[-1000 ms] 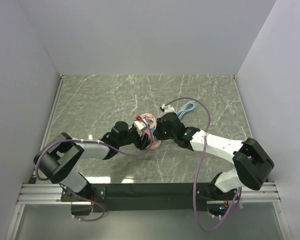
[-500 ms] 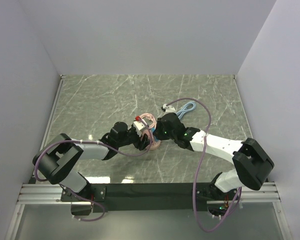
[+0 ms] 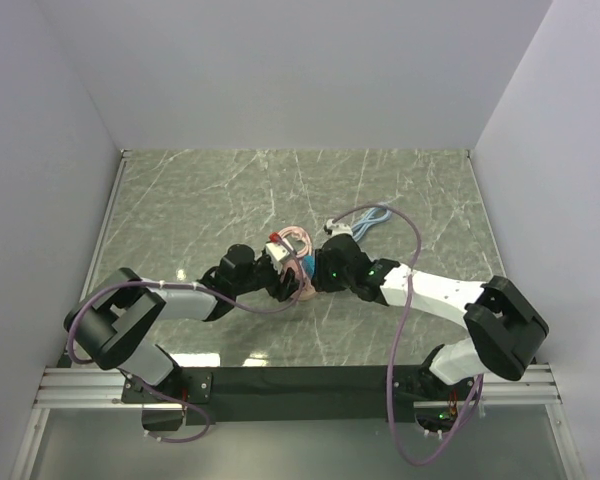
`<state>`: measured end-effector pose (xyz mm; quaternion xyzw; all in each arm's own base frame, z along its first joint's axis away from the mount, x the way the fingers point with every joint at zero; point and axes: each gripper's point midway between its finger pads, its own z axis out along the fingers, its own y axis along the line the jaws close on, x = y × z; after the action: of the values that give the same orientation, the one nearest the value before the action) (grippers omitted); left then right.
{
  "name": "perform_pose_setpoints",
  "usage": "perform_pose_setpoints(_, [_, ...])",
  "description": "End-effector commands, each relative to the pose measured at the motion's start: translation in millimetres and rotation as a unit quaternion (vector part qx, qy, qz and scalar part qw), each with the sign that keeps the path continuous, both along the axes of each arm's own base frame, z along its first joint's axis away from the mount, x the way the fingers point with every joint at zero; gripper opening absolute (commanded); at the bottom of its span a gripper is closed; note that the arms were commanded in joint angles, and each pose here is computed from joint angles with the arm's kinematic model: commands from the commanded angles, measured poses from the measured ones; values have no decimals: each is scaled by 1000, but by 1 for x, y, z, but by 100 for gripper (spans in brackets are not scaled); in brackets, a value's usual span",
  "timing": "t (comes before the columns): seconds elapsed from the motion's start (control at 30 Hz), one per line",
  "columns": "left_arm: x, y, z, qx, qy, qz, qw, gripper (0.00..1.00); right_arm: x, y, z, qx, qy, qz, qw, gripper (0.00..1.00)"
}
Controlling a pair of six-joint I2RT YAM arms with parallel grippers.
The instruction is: Insert the plug
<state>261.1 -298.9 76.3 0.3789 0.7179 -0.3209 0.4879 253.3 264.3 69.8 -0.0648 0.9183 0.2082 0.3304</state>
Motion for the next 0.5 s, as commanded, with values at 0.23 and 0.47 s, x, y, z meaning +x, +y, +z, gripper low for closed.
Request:
perform_pose_setpoints(0.23, [-16,6,43,-56,-23,-2,998,99,-15,-32,31,-47,-19,4,999,52])
perform_pose_setpoints(0.47, [-15,13,66,-74,-39,17,996,99,-2,-40,80,-26,-82,-20,996,54])
